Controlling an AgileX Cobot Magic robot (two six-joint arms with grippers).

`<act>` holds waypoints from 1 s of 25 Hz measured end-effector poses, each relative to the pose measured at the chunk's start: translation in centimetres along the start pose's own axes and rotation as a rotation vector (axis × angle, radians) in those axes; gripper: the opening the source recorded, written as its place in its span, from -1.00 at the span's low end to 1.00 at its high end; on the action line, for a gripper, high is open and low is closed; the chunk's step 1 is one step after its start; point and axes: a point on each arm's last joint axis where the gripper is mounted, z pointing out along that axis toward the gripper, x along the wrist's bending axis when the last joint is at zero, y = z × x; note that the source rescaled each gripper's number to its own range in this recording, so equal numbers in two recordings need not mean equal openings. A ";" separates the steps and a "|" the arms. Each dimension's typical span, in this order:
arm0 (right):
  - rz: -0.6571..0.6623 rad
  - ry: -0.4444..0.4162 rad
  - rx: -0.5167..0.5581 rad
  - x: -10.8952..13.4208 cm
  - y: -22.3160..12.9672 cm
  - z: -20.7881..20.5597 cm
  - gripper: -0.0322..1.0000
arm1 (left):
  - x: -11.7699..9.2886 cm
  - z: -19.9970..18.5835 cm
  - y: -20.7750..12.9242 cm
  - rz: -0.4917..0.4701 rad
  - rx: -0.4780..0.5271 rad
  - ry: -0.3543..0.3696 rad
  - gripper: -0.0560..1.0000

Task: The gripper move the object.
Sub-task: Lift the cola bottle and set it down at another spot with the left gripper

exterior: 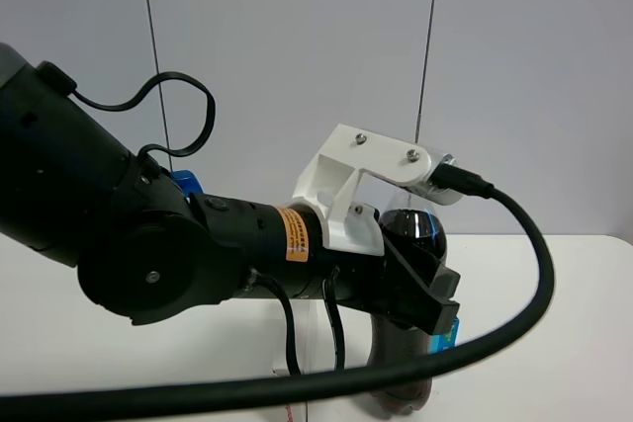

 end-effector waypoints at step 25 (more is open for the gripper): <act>0.000 0.000 0.000 0.0 0.0 0.0 1.00 | 0.0 0.0 -0.3 -0.003 0.031 0.005 -0.89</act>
